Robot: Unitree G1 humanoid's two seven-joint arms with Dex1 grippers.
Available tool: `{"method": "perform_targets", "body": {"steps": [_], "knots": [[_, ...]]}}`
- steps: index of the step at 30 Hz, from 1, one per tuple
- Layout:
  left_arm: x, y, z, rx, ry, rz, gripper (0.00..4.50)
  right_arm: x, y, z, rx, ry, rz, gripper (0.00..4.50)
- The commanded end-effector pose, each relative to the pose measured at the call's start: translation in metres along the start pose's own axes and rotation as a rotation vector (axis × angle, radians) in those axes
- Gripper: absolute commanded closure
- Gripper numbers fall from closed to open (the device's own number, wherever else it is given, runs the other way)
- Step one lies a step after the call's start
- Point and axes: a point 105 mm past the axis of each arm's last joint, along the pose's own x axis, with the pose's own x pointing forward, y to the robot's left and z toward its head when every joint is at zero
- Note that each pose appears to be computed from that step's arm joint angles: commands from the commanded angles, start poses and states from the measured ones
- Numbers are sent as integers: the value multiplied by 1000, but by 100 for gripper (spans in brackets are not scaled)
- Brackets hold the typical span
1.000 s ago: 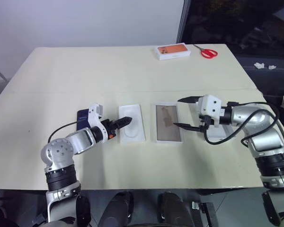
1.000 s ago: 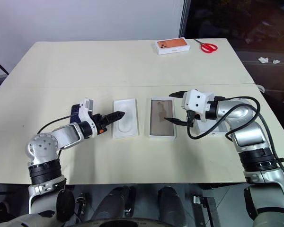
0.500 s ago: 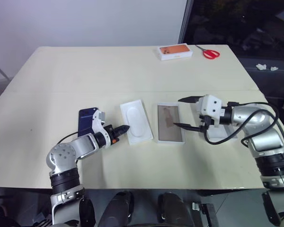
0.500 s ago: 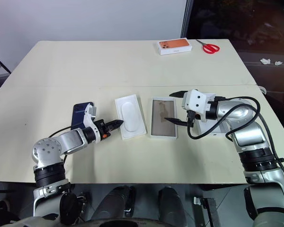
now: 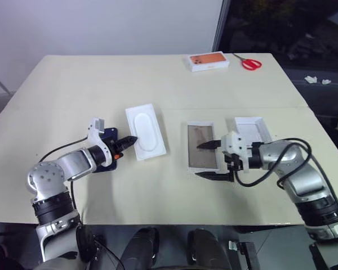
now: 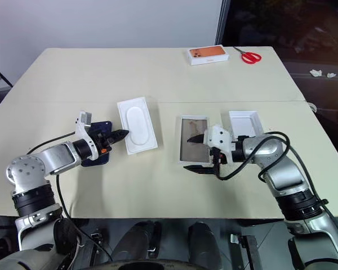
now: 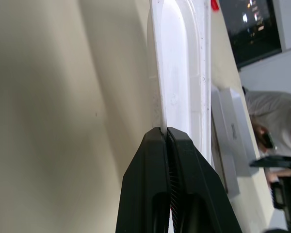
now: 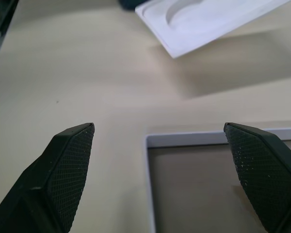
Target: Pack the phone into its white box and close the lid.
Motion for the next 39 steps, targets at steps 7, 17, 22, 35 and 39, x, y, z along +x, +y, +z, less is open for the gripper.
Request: {"method": "perform_targets", "body": {"steps": [7, 17, 22, 35, 39], "knots": [[-1, -22, 9, 51, -32, -77, 450, 8, 2, -30, -71, 123, 17, 407], [5, -30, 19, 50, -78, -106, 450, 49, -3, 12, -148, -31, 29, 446], [5, -34, 23, 51, -83, -119, 450, 74, 2, 28, -156, -88, 63, 446], [4, -32, 5, 51, -27, -113, 450, 56, -10, 35, -152, -96, 14, 59], [9, -33, -14, 68, 41, -114, 450, 10, -17, 33, -100, -95, -20, 59]]}}
